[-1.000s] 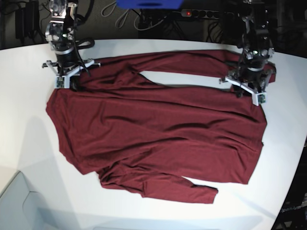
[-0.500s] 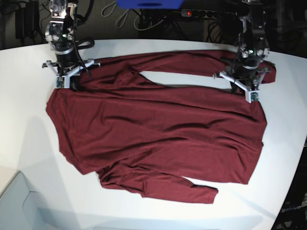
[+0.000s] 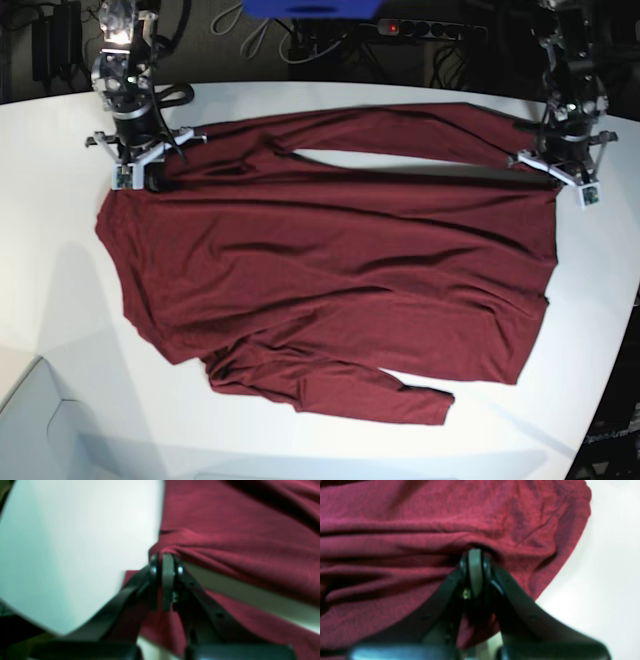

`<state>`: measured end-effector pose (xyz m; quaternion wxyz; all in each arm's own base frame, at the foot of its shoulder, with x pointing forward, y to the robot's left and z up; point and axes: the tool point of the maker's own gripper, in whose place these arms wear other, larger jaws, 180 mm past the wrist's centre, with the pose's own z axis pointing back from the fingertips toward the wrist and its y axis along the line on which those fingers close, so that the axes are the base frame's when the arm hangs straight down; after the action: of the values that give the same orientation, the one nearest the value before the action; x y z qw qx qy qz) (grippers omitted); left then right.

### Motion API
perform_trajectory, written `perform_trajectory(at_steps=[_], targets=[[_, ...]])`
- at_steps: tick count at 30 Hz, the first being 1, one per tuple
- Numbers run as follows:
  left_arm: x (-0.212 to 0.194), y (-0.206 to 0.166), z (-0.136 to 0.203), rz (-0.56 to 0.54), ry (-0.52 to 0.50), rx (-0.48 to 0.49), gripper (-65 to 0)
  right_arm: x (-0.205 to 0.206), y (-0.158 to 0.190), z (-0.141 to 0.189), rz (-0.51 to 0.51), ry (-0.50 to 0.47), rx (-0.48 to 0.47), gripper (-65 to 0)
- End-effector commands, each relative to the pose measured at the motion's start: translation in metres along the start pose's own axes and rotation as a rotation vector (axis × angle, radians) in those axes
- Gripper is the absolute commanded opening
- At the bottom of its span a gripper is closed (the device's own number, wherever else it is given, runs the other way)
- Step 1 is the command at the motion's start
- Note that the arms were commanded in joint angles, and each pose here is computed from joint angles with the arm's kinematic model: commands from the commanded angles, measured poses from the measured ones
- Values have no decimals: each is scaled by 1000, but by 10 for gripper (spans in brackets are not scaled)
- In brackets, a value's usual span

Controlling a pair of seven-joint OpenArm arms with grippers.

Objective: Layout the t-shirt on the table in an organized manner, then fold the t-shirt properly
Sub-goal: 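Drag the shirt shoulder with the left gripper away from the right gripper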

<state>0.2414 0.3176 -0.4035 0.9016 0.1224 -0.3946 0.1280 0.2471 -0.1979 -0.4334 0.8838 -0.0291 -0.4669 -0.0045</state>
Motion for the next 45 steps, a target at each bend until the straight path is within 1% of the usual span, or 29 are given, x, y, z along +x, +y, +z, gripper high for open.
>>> perform_trajectory(at_steps=[1,6,9,13,18,20,23,26,28,32,35,43,45], targets=[[22,15,2,-18,-60,30,-648,-6,-4,1,9,32,-14,-650],[27,36,4,-58,-64,65,-648,-6,-4,1,9,32,-14,-650],[26,41,6,-74,-60,70,-648,-6,-3,1,8,32,-14,-650],[35,42,18,-116,-91,67,-648,-6,-3,1,6,32,-14,-650],[57,36,38,-175,-160,62,-648,-6,-3,1,6,32,-14,-650],[59,41,40,-236,-166,104,-648,-6,-3,1,6,31,-14,-650],[59,52,42,-378,-161,200,-649,-6,-2,1,5,31,-13,-650],[54,57,45,-446,-154,271,-649,-6,-2,1,5,31,-13,-650],[54,58,46,-486,-151,296,-649,-6,-2,1,5,31,-13,-650],[57,54,48,-490,-164,295,-649,-6,-2,1,4,31,-13,-650],[54,54,47,-489,-152,294,-649,-7,-2,1,4,32,-13,-650],[13,66,37,-507,-36,292,-646,-6,-2,3,5,31,-13,-650],[2,58,30,-522,-8,264,-645,-6,-2,3,4,31,-13,-650]])
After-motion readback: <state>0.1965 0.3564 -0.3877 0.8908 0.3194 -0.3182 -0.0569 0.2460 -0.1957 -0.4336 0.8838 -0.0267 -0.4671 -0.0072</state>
